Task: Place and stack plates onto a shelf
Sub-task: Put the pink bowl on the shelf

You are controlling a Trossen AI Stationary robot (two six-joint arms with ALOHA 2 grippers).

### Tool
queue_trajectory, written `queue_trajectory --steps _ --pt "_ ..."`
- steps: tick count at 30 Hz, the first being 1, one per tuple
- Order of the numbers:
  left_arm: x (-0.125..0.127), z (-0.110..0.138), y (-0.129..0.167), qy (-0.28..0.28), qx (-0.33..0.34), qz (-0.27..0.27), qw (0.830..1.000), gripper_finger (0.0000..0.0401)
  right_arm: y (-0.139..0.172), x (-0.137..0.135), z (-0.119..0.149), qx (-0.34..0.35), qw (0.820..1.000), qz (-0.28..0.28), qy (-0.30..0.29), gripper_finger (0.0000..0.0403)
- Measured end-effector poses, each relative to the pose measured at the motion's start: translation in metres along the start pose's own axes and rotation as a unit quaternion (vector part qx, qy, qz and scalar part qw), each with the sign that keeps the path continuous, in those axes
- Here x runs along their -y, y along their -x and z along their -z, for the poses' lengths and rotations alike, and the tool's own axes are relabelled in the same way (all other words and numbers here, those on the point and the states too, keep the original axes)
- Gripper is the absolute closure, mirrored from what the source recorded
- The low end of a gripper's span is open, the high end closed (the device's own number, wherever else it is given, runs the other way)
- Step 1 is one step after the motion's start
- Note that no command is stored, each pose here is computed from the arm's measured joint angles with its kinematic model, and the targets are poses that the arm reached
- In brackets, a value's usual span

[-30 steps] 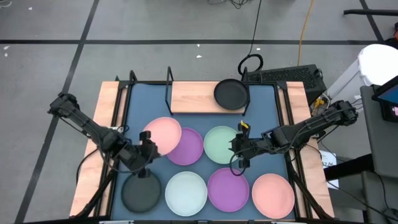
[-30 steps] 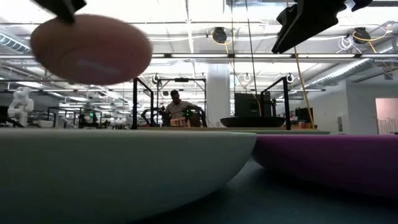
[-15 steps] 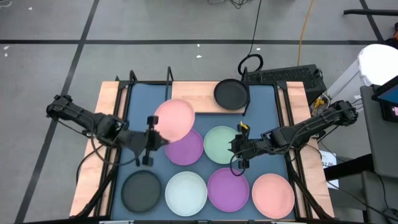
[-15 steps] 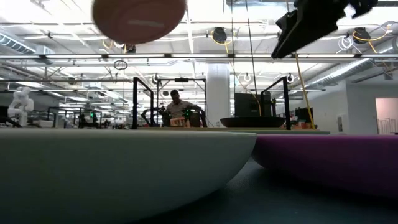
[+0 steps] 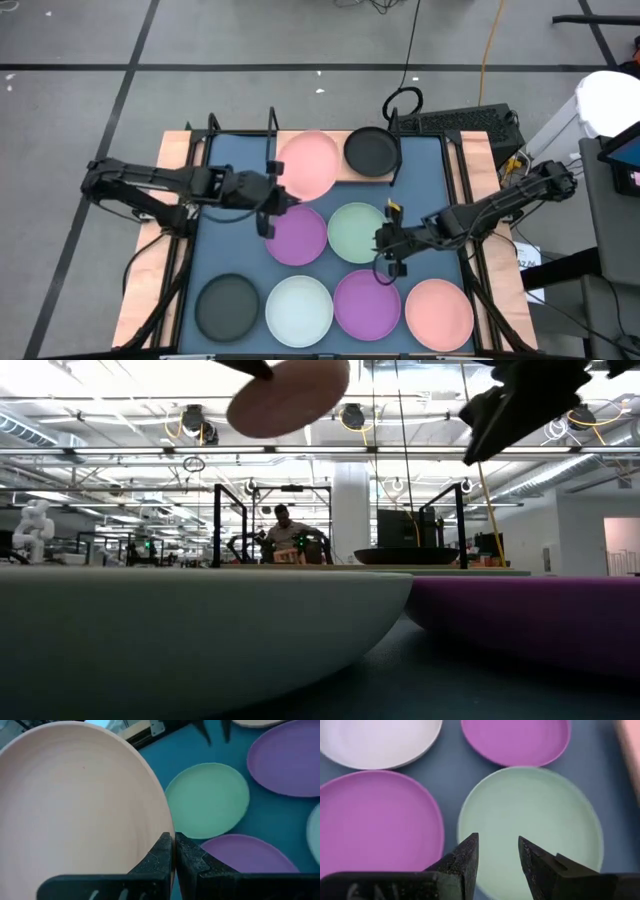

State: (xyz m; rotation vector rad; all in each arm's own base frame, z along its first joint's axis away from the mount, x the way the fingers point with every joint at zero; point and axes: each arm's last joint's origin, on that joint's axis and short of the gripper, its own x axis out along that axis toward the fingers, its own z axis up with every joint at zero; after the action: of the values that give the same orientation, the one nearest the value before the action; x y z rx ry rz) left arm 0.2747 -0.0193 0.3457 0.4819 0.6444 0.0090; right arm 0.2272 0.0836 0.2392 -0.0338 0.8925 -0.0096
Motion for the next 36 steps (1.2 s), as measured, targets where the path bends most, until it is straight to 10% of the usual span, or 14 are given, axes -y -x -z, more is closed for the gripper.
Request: queue_trajectory --steps 21,36 --pt "-0.031 0.040 -0.124 0.019 -0.088 -0.029 0.996 0.0392 0.013 -0.051 0.040 -0.057 0.995 -0.050 -0.062 0.0282" --pt "-0.061 0.080 -0.147 0.123 -0.162 -0.059 0.977 0.0392 0.017 -0.058 0.044 -0.044 0.995 -0.040 -0.077 0.0282"
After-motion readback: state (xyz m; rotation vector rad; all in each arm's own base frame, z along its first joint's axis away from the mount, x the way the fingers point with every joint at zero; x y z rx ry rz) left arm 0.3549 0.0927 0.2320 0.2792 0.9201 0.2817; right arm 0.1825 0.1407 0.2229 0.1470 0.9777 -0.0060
